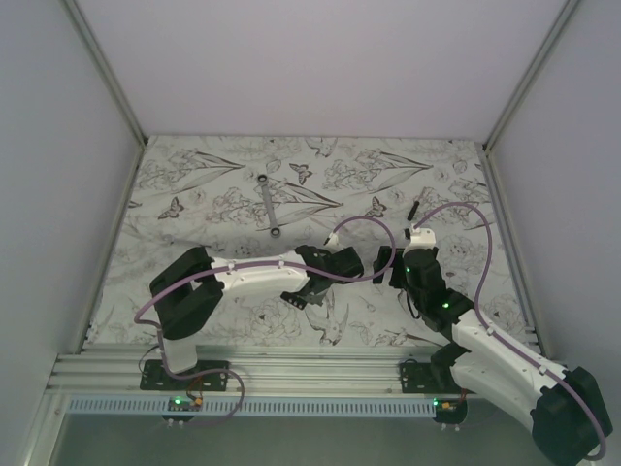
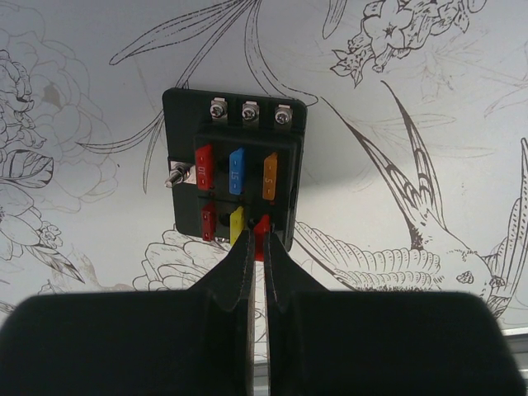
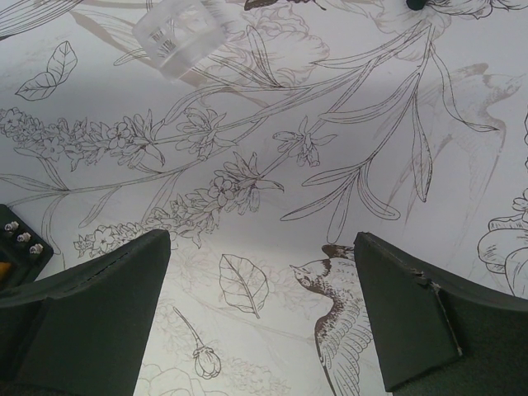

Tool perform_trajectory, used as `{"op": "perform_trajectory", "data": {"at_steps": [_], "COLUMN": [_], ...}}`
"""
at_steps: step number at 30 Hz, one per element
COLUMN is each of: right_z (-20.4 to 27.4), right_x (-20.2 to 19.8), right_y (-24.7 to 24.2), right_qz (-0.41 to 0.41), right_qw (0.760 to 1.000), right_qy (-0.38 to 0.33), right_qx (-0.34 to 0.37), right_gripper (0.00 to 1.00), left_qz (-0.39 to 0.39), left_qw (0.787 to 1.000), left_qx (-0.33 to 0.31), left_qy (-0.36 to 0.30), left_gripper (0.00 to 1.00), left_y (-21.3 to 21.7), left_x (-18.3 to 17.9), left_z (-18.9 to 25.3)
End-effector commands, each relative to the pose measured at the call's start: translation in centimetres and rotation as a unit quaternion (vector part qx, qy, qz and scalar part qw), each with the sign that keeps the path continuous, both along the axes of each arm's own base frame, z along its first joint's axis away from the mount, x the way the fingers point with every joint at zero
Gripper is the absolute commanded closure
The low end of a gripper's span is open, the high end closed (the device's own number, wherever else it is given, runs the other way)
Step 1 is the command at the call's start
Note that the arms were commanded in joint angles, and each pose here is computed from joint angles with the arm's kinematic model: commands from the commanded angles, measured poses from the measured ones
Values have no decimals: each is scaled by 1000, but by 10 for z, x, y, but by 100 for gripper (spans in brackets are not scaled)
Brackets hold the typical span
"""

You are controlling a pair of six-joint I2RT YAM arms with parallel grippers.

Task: Snap on the fuse box
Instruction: Install the fuse at the fuse box base.

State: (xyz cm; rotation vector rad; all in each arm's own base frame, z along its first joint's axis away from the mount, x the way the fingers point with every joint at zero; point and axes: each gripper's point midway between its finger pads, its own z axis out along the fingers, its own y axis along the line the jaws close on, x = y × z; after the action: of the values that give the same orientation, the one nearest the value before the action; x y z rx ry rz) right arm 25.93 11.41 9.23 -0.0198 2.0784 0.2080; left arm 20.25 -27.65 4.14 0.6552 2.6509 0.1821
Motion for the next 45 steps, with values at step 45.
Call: {"op": "perform_trajectory", "data": {"at_steps": [45], "right_z": [3], "right_x": [4], "right_y": [1], "right_qz": [0], "right_qw": [1000], "right_qy": [-3], "right_qx": [4], "right_gripper": [0], "left_qz": [59], "left_qw": [998], "left_qx": [17], "left_qy": [23], "left_gripper": [100], "left_y": [19], "left_x": [-14], "left_z": [-26]}}
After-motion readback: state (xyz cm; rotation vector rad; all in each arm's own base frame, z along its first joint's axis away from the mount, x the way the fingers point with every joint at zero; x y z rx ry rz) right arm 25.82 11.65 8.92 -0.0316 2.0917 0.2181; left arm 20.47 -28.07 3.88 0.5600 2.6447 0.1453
